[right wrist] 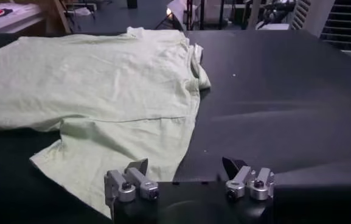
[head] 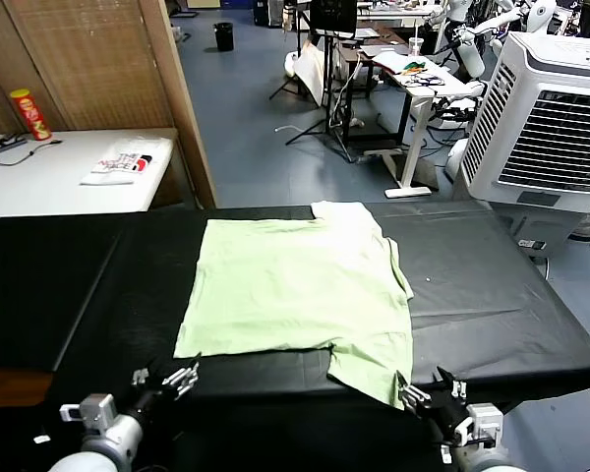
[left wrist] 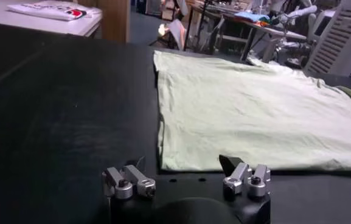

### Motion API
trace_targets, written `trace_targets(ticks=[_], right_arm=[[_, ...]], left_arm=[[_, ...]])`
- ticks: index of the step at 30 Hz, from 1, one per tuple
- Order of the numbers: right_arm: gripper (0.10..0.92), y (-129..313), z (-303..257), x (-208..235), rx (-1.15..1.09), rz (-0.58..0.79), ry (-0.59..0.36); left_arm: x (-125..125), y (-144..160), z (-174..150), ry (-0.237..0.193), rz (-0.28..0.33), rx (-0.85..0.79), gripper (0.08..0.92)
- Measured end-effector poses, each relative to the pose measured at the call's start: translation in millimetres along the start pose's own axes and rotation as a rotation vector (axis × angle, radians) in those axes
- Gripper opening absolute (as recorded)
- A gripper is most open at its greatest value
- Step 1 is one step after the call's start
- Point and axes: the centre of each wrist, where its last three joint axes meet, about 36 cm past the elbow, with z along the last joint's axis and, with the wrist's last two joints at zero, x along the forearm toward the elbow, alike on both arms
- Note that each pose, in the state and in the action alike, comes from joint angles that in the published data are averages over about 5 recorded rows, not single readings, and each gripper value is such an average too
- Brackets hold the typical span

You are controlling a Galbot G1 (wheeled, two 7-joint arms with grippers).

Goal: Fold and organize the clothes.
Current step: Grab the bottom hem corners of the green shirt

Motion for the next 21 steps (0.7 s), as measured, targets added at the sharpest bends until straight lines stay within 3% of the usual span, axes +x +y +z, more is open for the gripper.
trace_targets(ticks=[5, 11, 17, 21], right_arm=[[0.758, 2.3, 3.5, -1.3, 0.004, -0.001, 0.01], [0.542, 6.7, 7.6, -3.5, 0.004, -0.007, 0.027], [0.222, 10.5, 9.6, -3.5, 0.013, -0.008, 0.036], [0.126, 10.0, 9.8, -1.0, 0.014, 0.0, 0.037]], left_arm=[[-1.8, -1.5, -2.6, 0.0, -0.003, -0.014, 0.798], [-3.2, -1.8, -0.7, 0.006, -0.015, -0.018, 0.76], [-1.7, -1.4, 4.8, 0.026, -0.019, -0.022, 0.46], [-2.9, -1.2, 6.7, 0.033, -0.02, -0.019, 0.242]])
